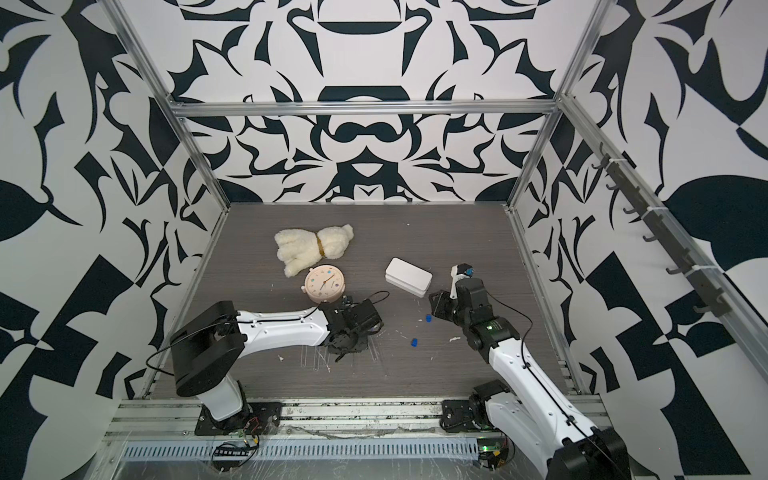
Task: Remove stoppers from test tubes
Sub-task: Adjust the test tube at the center of the board, then pick up the test tube at the center of the board.
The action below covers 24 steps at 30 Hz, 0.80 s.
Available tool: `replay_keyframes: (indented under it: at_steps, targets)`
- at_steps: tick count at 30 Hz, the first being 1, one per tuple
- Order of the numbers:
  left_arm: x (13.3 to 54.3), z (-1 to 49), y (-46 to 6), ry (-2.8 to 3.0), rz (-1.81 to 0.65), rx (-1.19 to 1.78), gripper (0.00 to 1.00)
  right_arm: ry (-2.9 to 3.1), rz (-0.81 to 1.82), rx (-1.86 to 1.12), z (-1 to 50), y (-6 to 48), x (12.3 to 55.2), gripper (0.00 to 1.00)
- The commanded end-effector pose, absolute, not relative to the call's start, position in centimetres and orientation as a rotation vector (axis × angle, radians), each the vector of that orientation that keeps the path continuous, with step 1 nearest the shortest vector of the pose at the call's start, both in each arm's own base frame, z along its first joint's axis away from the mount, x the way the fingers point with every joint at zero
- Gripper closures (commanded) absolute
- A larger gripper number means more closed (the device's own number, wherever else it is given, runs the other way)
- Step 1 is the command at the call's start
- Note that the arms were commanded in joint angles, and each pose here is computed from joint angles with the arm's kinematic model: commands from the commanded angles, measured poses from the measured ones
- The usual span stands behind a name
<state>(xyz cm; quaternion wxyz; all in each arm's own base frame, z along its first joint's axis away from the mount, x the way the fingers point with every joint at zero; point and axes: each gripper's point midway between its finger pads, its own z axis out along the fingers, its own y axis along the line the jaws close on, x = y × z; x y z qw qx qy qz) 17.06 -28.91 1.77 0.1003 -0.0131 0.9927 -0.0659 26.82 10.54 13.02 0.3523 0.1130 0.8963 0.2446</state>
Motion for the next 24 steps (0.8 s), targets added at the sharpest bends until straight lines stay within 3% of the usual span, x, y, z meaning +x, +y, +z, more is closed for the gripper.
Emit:
replay_keyframes:
  at_steps: [1, 13, 24]
  targets:
    - [15.3, 0.8, -26.8, 3.018, -0.090, 0.001, 0.76, 2.283, 0.657, 0.286, 13.8, 10.9, 27.3, 0.71]
    - [14.8, 0.1, -25.7, 3.072, 0.072, 0.032, 0.72, 2.285, 0.652, 0.291, 13.6, 10.8, 27.3, 0.71]
    - [14.5, -0.5, -26.1, 3.096, 0.059, 0.043, 0.74, 2.287, 0.655, 0.293, 13.4, 10.8, 27.3, 0.71]
